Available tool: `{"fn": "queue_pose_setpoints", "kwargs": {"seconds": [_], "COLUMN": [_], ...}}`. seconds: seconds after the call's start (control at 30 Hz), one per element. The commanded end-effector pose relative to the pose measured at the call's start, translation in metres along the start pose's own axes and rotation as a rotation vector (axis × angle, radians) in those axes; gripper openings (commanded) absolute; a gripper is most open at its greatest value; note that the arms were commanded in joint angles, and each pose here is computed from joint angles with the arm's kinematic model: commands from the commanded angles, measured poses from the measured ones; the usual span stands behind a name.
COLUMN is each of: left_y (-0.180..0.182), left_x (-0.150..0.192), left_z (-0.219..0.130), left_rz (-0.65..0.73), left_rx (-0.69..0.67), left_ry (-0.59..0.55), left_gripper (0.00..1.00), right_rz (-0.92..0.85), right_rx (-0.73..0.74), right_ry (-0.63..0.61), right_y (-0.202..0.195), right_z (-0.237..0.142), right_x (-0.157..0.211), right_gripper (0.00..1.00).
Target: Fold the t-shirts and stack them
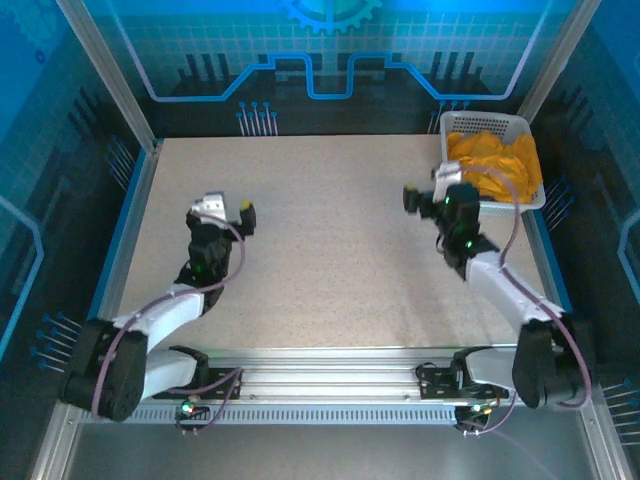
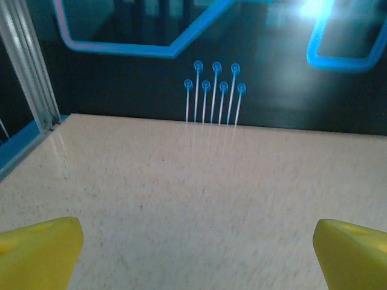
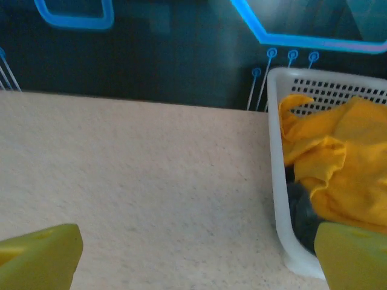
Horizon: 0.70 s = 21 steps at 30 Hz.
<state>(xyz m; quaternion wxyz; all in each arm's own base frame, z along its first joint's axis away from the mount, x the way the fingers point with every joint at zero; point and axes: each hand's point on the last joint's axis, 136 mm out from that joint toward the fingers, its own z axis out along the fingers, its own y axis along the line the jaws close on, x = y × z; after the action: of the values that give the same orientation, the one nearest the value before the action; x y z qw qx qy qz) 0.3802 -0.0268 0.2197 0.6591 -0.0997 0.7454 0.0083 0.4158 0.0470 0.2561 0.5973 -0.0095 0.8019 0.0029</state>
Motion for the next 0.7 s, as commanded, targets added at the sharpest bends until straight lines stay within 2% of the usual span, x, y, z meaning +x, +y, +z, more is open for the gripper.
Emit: {"fn": "queue_pose_setpoints", "kwargs": {"seconds": [0.0, 0.07, 0.13, 0.27, 0.4, 0.5, 0.6, 0.63, 0.67], "left_y": [0.004, -0.003, -0.024, -0.092, -0.155, -0.184, -0.199, -0.201, -0.201], "left_x": [-0.026, -0.032, -0.038, -0.059, -0.071, -0.068, -0.060, -0.056, -0.054], "left_z": [-0.009, 0.004, 0.018, 0.023, 0.002, -0.020, -0.042, -0.049, -0.054], "left_rz": [-0.197, -0.360, -0.496, -0.459, -0.463, -0.484, -0.493, -0.497, -0.502], "left_rx": [-0.096, -0.061, 0.063, 0.253, 0.473, 0.578, 0.624, 0.629, 0.632], "left_ry": [0.224, 0.282, 0.387, 0.490, 0.561, 0.607, 0.651, 0.663, 0.672], "left_gripper": [0.99, 0.99, 0.99, 0.99, 0.98, 0.93, 0.87, 0.84, 0.80], "right_rz": [0.289, 0.362, 0.430, 0.498, 0.563, 0.635, 0.706, 0.746, 0.782], "right_rx": [0.162, 0.133, 0.205, 0.370, 0.474, 0.479, 0.485, 0.478, 0.465], "right_ry": [0.222, 0.273, 0.322, 0.401, 0.504, 0.603, 0.685, 0.703, 0.713], "right_y": [-0.038, -0.049, -0.069, -0.114, -0.155, -0.172, -0.180, -0.182, -0.182], "right_z": [-0.013, 0.006, 0.025, 0.059, 0.096, 0.125, 0.147, 0.152, 0.157], "right_x": [-0.012, -0.022, -0.026, -0.012, 0.021, 0.057, 0.095, 0.106, 0.115], "right_gripper": [1.00, 0.99, 0.94, 0.90, 0.90, 0.87, 0.83, 0.78, 0.67]}}
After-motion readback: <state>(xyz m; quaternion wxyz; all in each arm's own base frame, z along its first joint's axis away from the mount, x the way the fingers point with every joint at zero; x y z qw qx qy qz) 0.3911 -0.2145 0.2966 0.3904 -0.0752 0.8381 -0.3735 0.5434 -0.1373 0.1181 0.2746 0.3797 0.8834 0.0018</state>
